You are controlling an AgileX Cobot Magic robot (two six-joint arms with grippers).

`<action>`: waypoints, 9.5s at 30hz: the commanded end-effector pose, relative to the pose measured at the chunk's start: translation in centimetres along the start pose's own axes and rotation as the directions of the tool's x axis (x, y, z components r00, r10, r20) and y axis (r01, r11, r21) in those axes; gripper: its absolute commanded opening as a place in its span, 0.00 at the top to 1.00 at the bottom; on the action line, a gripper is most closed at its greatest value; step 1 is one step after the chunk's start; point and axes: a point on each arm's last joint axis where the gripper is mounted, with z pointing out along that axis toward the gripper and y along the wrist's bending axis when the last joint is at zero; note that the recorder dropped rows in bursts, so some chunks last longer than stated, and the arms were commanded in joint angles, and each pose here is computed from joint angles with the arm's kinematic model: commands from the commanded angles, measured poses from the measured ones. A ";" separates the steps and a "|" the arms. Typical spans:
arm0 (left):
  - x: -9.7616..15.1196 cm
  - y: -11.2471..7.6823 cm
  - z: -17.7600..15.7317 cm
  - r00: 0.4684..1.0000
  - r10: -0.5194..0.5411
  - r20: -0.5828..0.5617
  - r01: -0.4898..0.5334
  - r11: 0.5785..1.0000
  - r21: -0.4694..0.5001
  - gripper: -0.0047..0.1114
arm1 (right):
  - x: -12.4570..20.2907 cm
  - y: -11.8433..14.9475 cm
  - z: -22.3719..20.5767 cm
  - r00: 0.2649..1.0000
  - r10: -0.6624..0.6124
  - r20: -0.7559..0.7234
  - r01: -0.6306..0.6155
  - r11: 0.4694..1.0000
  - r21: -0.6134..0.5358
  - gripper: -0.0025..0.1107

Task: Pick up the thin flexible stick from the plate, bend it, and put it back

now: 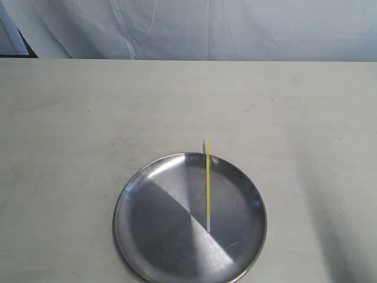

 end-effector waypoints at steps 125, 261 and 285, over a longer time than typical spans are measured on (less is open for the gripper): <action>-0.3 0.0 -0.2 0.999 0.006 0.041 -0.006 1.000 0.003 0.96 | 17.2 16.5 17.7 0.055 -0.446 -0.893 0.209 0.880 -0.427 0.98; -11.9 -9.5 3.7 0.808 -0.303 -0.506 0.582 0.273 0.766 0.84 | 2.5 25.1 8.1 0.517 -0.532 -0.670 -0.421 0.523 -0.741 0.98; -16.7 -11.8 5.2 0.929 -0.146 -0.339 0.364 0.210 0.907 0.96 | 0.9 24.9 7.9 0.565 -0.512 -0.647 -0.411 0.505 -0.759 0.98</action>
